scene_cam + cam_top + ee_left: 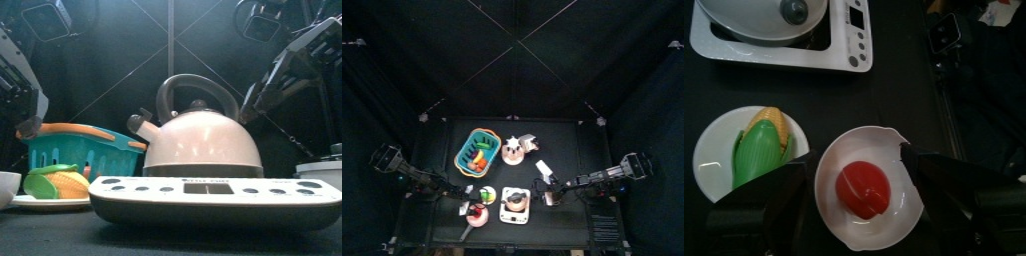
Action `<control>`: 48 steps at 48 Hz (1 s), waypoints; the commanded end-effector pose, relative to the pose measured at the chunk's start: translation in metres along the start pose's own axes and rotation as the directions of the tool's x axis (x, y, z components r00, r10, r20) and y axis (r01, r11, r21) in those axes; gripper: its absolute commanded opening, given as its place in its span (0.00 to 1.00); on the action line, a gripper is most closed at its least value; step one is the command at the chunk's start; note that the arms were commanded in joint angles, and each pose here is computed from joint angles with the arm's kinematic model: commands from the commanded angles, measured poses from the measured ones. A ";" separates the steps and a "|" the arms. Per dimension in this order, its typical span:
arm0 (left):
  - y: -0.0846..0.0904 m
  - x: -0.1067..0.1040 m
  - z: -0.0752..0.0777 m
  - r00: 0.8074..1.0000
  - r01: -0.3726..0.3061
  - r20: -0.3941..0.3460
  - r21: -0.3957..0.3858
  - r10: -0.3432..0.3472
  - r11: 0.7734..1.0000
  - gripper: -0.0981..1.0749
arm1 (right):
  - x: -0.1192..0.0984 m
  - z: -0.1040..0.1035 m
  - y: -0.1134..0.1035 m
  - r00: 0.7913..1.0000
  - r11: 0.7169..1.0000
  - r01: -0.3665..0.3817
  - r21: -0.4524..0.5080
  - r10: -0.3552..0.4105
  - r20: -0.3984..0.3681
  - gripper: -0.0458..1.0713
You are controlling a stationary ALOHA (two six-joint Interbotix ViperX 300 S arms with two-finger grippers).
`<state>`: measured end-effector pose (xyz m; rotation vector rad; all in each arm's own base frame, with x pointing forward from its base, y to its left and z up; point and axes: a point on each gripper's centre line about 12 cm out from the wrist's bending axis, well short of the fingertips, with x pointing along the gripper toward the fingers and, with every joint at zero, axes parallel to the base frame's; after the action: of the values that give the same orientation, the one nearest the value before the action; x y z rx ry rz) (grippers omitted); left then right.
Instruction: Place kettle onto table
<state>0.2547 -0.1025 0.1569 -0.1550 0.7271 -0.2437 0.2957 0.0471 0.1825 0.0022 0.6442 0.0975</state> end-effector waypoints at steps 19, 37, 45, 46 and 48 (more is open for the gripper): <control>0.019 -0.010 0.032 0.946 -0.134 0.303 0.039 0.116 0.990 0.93 | -0.006 0.030 0.003 0.996 0.998 -0.005 -0.059 0.010 0.084 0.80; 0.017 0.024 0.053 0.939 -0.166 0.313 0.041 0.145 0.985 0.93 | 0.008 0.043 0.006 0.997 0.998 -0.009 -0.060 0.014 0.082 0.80; 0.019 0.030 0.054 0.940 -0.174 0.304 0.038 0.154 0.984 0.93 | 0.024 0.046 0.011 0.998 0.996 -0.014 -0.088 0.020 0.063 0.80; 0.019 0.031 0.054 0.940 -0.173 0.303 0.038 0.154 0.984 0.93 | 0.025 0.047 0.011 0.998 0.996 -0.014 -0.093 0.020 0.063 0.80; 0.021 0.032 0.053 0.941 -0.180 0.298 0.035 0.162 0.983 0.93 | 0.028 0.047 0.011 0.998 0.995 -0.013 -0.102 0.019 0.058 0.80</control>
<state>0.3103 -0.0888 0.1644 -0.0639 0.4594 -0.0811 0.3374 0.0600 0.1935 -0.0760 0.6108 0.1391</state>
